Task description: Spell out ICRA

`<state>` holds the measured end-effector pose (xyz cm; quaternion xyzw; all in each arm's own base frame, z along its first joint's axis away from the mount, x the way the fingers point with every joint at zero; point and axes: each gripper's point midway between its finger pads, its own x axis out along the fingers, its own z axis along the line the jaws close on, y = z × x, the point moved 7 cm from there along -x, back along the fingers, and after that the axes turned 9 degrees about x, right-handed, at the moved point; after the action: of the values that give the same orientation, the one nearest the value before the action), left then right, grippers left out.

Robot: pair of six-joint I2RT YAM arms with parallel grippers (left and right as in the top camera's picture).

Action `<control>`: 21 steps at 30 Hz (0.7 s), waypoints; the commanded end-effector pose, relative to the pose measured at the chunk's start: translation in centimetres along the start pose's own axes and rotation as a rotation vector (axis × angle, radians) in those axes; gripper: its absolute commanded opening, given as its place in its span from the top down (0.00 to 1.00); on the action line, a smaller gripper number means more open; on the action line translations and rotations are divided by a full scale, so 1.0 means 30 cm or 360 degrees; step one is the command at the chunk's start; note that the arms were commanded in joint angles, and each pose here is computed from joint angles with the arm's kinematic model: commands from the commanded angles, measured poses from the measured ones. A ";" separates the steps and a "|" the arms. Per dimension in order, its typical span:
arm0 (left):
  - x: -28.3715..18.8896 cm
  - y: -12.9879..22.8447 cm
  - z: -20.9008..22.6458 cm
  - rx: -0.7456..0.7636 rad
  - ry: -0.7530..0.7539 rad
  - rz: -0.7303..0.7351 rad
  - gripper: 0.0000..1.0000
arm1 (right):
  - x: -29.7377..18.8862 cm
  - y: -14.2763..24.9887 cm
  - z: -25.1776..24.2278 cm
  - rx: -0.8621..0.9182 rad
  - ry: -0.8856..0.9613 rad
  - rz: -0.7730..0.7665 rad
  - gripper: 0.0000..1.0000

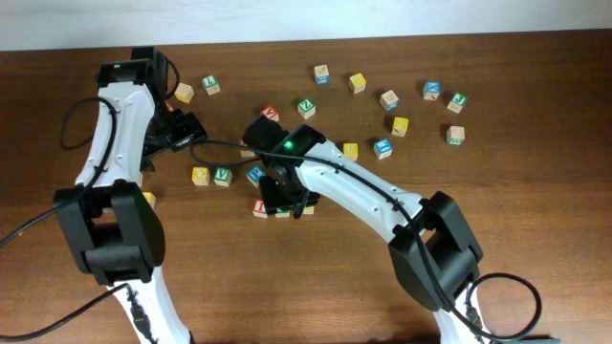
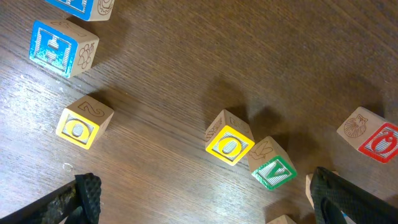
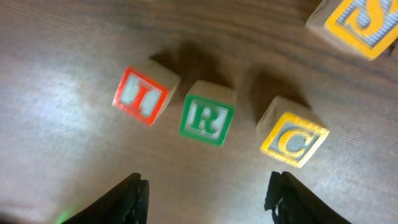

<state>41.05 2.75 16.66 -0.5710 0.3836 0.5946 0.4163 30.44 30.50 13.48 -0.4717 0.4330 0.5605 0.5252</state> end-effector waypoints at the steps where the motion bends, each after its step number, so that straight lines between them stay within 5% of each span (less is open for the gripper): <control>1: 0.012 0.002 0.009 -0.0025 -0.0021 0.0022 0.01 | 0.077 0.009 -0.021 0.0040 0.0086 0.0002 0.46; 3: 0.012 0.005 0.010 -0.0024 -0.0024 0.0031 0.01 | 0.098 0.010 -0.021 0.0023 0.0080 -0.0004 0.53; 21: 0.012 0.005 0.010 -0.0024 -0.0024 0.0031 0.01 | 0.154 0.021 0.014 -0.0077 0.0134 -0.0050 0.53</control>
<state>40.85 2.74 16.66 -0.5677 0.3862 0.5977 0.4139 30.37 31.43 10.67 -0.5014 0.4232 0.5424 0.5248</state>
